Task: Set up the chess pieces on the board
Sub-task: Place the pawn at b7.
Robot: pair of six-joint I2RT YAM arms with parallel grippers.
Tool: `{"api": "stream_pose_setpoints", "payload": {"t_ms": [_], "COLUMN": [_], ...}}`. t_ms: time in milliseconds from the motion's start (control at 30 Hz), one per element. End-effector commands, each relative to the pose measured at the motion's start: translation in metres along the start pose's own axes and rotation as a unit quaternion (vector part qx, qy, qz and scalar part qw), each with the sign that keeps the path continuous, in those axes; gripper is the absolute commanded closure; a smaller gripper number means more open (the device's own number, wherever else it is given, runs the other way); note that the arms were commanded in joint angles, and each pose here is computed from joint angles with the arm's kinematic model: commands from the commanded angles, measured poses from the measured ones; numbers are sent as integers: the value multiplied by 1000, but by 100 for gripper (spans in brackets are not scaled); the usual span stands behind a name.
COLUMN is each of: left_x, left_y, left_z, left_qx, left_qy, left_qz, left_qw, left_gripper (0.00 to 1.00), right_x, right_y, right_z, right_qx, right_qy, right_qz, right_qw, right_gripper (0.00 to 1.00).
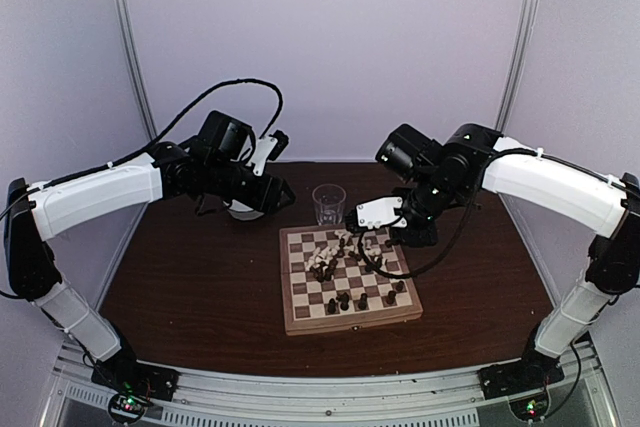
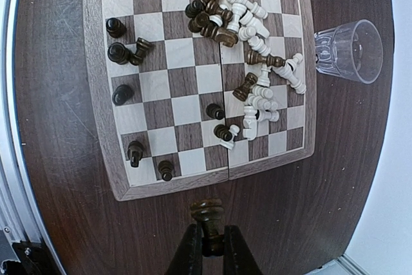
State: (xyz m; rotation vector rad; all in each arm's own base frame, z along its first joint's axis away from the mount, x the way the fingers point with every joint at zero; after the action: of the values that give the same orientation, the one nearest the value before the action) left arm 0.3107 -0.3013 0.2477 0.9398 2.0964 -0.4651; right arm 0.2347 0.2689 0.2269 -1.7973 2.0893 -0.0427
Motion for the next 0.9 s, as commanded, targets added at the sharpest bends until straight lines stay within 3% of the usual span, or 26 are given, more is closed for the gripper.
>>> {"api": "stream_pose_setpoints", "payload": {"t_ms": [0, 867], "left_x": [-4, -7], "left_y": [1, 1], "left_z": [-5, -10], "left_qx": [5, 0], "left_qy": [-13, -20], "left_qz": [4, 5], "left_qw": [1000, 1000], "left_gripper": [43, 43], "right_x": [4, -3], "right_y": [-1, 0], "right_z": [-2, 5], "right_qx": [15, 20], "right_qy": [7, 24], "right_qz": [-7, -28], "right_qw": [1000, 999], "right_gripper": [100, 100]}}
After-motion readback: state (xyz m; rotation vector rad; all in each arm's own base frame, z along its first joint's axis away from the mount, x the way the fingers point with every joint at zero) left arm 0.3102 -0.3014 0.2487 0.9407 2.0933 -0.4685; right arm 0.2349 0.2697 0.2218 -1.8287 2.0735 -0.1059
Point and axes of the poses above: each gripper's point midway between its finger pads, its own z axis out along the fingers, its own y axis along the line the jaws close on, x = y × z, the point moved 3 cm from there along -z, back along the fingers, and after that the axes turned 12 degrees about z, right-handed, at the moved point
